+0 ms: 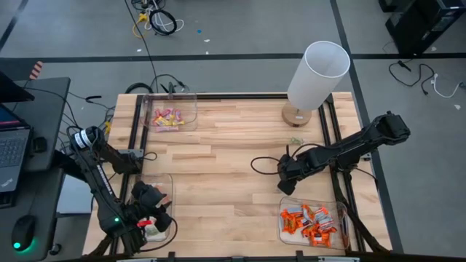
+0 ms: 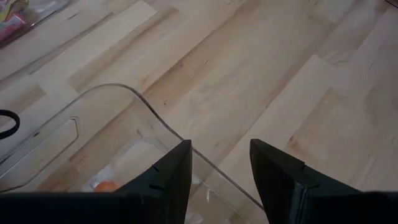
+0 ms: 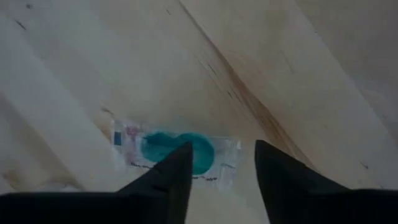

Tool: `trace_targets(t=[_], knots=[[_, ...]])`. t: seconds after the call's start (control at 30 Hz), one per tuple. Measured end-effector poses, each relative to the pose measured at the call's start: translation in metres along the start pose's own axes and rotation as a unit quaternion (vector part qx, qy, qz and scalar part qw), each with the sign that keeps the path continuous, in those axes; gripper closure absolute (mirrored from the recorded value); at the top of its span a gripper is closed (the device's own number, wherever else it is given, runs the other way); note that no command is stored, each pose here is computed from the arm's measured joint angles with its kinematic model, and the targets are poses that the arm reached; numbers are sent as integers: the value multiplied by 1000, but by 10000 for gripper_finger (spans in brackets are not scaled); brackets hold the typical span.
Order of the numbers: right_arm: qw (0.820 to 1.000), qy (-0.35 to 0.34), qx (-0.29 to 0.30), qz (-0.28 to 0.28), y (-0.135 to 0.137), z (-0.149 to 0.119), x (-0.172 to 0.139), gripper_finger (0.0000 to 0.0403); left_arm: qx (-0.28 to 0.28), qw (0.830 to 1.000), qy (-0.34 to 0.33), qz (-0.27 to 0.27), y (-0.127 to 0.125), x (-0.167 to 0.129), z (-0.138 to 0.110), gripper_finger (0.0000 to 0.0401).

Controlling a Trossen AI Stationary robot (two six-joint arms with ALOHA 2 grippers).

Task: Sort candy
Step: Put the blue gummy into the bottom left transparent bin

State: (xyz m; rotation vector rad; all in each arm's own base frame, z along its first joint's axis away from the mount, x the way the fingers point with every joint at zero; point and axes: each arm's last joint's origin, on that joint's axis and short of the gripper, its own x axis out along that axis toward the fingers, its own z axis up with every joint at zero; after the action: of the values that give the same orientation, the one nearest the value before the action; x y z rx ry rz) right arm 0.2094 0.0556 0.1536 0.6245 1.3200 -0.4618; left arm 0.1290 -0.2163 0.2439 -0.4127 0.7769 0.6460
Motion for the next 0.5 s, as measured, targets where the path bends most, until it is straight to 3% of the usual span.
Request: trace_targets(t=[0.23, 0.5], knots=[[1000, 3, 14, -10, -2, -1, 5, 205, 0, 1000, 0, 0, 0, 0, 0, 236], [1000, -3, 12, -7, 0, -1, 5, 233, -1, 1000, 0, -1, 0, 0, 0, 236]])
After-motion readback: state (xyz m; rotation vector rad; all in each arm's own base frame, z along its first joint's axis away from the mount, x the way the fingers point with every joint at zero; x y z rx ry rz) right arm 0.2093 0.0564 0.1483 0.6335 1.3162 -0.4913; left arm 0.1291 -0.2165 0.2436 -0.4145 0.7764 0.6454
